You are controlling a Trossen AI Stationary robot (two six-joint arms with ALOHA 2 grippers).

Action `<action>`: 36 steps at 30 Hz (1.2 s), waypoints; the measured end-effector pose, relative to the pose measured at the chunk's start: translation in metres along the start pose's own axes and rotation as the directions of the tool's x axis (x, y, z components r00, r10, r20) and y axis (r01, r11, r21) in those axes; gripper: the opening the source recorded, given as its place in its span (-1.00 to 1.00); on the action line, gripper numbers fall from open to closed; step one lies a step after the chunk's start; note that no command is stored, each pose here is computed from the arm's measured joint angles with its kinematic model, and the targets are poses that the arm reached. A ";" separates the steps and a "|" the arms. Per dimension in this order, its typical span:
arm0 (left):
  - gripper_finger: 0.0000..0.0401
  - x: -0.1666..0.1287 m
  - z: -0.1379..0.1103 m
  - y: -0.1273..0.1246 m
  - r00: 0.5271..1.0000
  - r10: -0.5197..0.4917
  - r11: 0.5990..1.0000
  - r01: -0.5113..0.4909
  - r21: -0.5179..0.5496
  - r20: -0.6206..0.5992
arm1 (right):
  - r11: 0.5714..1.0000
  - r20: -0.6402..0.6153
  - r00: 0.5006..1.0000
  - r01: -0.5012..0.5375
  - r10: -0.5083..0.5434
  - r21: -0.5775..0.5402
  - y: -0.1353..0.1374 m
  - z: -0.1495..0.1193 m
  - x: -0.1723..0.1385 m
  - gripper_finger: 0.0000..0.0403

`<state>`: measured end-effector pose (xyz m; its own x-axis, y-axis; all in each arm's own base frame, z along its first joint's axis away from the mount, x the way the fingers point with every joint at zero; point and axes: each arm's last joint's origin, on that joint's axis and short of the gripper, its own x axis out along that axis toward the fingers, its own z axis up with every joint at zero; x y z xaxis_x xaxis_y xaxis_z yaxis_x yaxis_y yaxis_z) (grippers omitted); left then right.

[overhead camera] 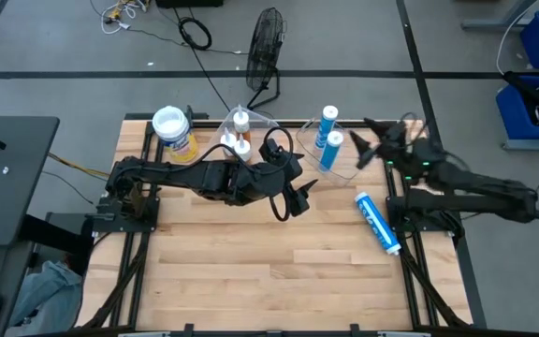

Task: Pick & place silicon tubes, Sealant and Lysol wipes
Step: Put the blue sealant into the right transparent bin

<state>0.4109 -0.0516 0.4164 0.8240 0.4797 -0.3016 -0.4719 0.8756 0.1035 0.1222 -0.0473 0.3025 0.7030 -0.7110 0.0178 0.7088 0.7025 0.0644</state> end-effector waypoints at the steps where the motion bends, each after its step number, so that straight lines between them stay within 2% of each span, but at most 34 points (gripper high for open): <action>1: 0.65 0.000 0.000 0.000 1.000 0.000 1.000 0.000 -0.002 0.000 | 1.000 -0.031 0.999 -0.012 0.012 -0.002 -0.002 0.007 -0.007 0.53; 4: 0.65 0.000 0.000 0.000 1.000 0.000 1.000 0.000 -0.007 0.000 | 0.999 -0.161 0.986 -0.036 0.037 0.011 -0.010 0.022 -0.029 0.48; 8: 0.65 0.000 0.000 0.000 1.000 0.000 1.000 0.000 -0.007 0.000 | 0.994 -0.369 0.925 -0.064 0.092 0.088 -0.020 0.028 -0.053 0.41; 12: 0.65 0.000 0.000 0.000 1.000 0.000 1.000 0.000 -0.008 0.000 | 0.976 -0.580 0.797 -0.055 0.169 0.209 -0.024 0.016 -0.068 0.39; 17: 0.65 0.000 0.000 0.000 1.000 0.001 0.999 -0.001 -0.032 0.000 | 0.960 -0.773 0.608 0.060 0.183 0.274 -0.026 -0.013 -0.076 0.39; 19: 0.65 0.000 0.000 0.000 1.000 0.001 0.999 -0.001 -0.035 0.000 | 0.954 -0.811 0.556 0.099 0.181 0.281 -0.024 -0.027 -0.076 0.39; 22: 0.65 0.000 0.000 0.000 1.000 0.001 0.999 -0.001 -0.038 -0.001 | 0.930 -0.810 0.532 0.106 0.247 0.353 -0.014 -0.042 -0.068 0.39; 27: 0.65 0.000 0.000 0.000 1.000 0.001 0.998 -0.001 -0.061 -0.001 | 0.928 -0.851 0.448 0.108 0.276 0.358 0.000 -0.066 -0.056 0.39; 32: 0.65 0.000 0.000 0.000 1.000 0.000 0.998 0.000 -0.061 0.000 | 0.910 -0.826 0.434 0.034 0.359 0.414 0.022 -0.061 -0.042 0.39; 36: 0.65 0.000 0.000 0.000 1.000 0.000 0.998 0.000 -0.060 0.000 | 0.930 -0.869 0.364 0.022 0.335 0.367 0.039 -0.057 -0.037 0.39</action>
<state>0.4110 -0.0516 0.4162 0.8236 0.4801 -0.3019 -0.4903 0.8703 0.0463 0.1268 0.0081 0.2478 0.5435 0.0048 -0.8394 0.6531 0.6257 0.4265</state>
